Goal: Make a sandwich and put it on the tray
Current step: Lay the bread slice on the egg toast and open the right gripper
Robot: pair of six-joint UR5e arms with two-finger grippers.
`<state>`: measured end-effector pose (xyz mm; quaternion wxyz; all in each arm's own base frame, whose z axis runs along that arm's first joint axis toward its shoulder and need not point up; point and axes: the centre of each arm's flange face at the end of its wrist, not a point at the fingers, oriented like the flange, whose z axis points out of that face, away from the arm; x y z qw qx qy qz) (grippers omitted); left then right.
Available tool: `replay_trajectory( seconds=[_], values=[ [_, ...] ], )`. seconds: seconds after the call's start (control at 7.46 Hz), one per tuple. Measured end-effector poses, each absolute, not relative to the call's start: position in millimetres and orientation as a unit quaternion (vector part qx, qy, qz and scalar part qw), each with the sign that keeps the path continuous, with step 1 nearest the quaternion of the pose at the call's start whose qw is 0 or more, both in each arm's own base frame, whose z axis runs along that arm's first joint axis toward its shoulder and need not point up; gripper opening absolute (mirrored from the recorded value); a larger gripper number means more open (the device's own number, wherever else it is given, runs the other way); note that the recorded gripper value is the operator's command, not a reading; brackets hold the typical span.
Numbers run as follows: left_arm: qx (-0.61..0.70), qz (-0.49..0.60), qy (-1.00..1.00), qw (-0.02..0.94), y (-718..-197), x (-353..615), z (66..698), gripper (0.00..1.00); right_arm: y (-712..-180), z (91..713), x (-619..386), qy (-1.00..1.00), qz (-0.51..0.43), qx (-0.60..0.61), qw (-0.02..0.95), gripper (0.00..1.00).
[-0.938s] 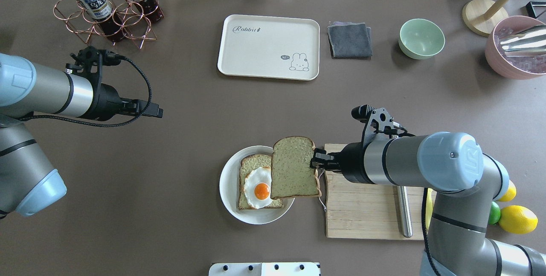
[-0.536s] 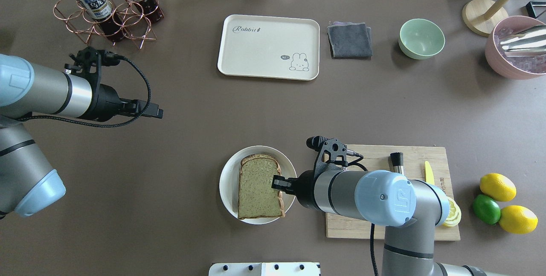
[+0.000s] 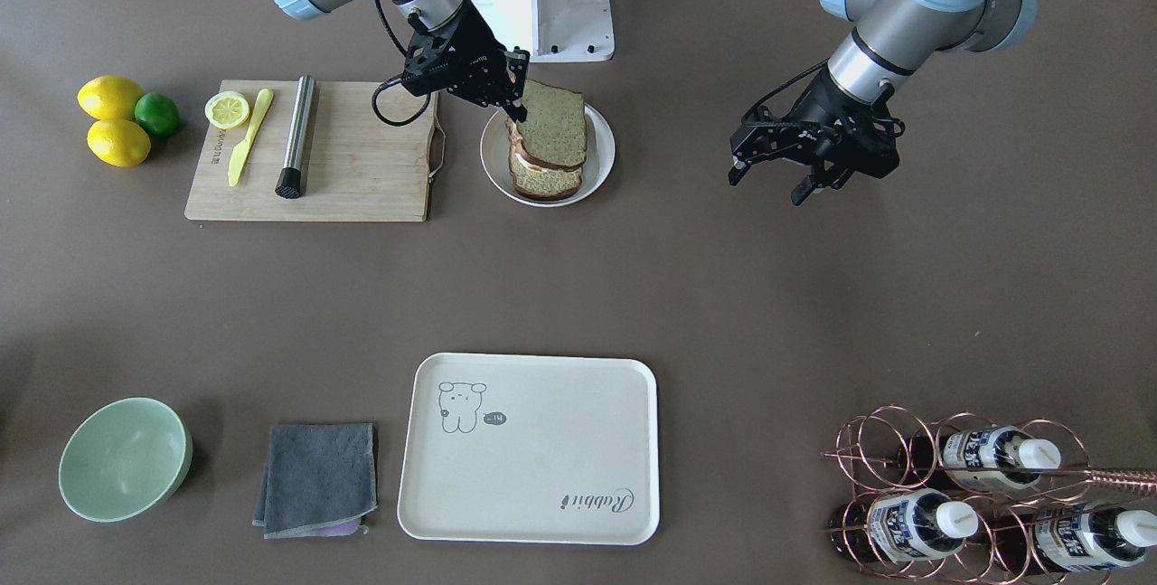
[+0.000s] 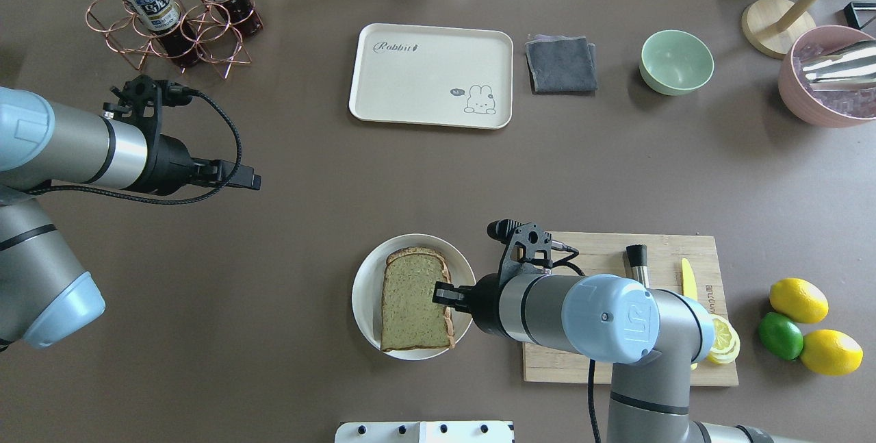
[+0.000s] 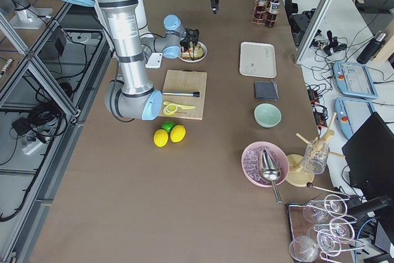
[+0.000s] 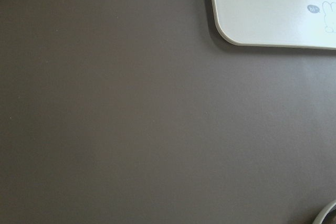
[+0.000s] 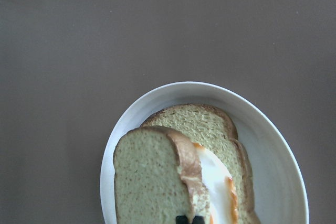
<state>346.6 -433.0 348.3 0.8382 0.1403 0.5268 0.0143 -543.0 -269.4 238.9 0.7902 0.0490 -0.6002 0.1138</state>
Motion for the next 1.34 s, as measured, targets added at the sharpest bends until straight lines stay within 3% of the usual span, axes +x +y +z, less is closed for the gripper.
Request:
replay_trajectory(
  seconds=[0.8,0.94,1.07,1.34],
  values=[
    [0.14,0.014,0.526,0.839,-433.6,347.7,349.4,0.98,-279.5,249.6,-552.1,-0.588,0.114,0.058,0.798,0.0],
    [0.14,0.014,0.526,0.839,-433.9,348.0,349.4,0.98,-281.6,250.4,-551.7,-0.588,0.113,0.06,0.799,0.47],
    [0.14,0.014,0.526,0.839,-434.2,348.4,349.0,0.98,-283.0,251.4,-551.0,-0.587,0.109,0.064,0.8,0.99],
    [0.14,0.014,0.526,0.839,-434.6,348.9,348.7,0.98,-285.8,252.7,-548.9,-0.584,0.096,0.077,0.802,1.0]
  ],
)
